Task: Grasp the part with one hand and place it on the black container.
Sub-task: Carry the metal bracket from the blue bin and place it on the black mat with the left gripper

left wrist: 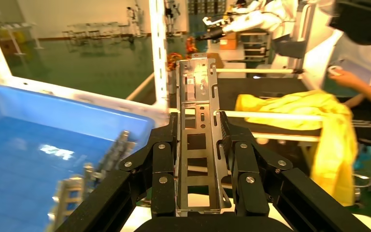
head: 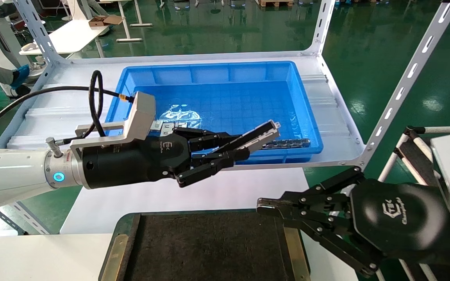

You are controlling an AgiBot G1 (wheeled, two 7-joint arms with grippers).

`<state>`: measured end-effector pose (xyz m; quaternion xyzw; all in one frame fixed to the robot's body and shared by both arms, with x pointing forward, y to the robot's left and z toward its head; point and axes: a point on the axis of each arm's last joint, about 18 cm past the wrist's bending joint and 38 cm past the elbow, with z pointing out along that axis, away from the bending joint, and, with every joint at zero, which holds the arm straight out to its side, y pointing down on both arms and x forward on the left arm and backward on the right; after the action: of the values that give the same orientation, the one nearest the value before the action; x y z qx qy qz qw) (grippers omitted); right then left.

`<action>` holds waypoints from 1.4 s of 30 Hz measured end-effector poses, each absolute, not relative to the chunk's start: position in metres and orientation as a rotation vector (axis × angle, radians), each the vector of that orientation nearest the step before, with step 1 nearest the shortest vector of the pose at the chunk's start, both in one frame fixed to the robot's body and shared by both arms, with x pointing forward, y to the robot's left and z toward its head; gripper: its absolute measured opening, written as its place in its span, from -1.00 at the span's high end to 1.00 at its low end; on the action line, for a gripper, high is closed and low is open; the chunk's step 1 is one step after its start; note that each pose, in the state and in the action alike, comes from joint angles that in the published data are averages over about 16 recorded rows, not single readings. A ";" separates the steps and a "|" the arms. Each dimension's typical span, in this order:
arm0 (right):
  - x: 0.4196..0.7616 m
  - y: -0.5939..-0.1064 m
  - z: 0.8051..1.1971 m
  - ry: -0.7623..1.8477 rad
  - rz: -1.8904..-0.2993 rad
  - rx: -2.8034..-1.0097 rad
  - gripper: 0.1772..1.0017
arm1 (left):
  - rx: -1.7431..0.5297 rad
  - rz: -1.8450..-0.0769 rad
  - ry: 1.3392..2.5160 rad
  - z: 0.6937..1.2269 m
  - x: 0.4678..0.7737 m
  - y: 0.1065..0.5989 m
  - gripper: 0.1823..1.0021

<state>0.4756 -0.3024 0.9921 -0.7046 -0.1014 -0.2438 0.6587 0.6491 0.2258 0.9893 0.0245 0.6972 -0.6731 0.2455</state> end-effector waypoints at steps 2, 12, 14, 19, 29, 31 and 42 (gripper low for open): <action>0.476 -0.302 0.992 -0.230 -0.552 -1.595 0.97 | 0.074 -1.860 1.924 0.980 0.643 0.227 0.59; 0.476 -0.302 0.992 -0.230 -0.552 -1.595 0.97 | -0.018 -1.933 2.042 0.912 0.624 0.229 0.59; 0.476 -0.302 0.992 -0.230 -0.552 -1.595 0.97 | -0.057 -1.940 2.062 0.896 0.621 0.228 0.59; 0.476 -0.302 0.992 -0.230 -0.552 -1.595 0.97 | -0.177 -1.938 2.103 0.859 0.618 0.222 0.59; 0.476 -0.302 0.992 -0.230 -0.552 -1.595 0.97 | -0.464 -1.873 2.097 0.793 0.619 0.198 0.59; 0.476 -0.302 0.992 -0.230 -0.552 -1.595 0.97 | -0.521 -1.857 2.081 0.781 0.620 0.193 0.59; 0.476 -0.302 0.992 -0.230 -0.552 -1.595 0.97 | -0.808 -1.787 1.947 0.731 0.624 0.172 0.59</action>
<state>0.4756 -0.3024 0.9921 -0.7046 -0.1014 -0.2438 0.6587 0.6238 0.1722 0.7311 -0.2872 0.6919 -0.6353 0.1878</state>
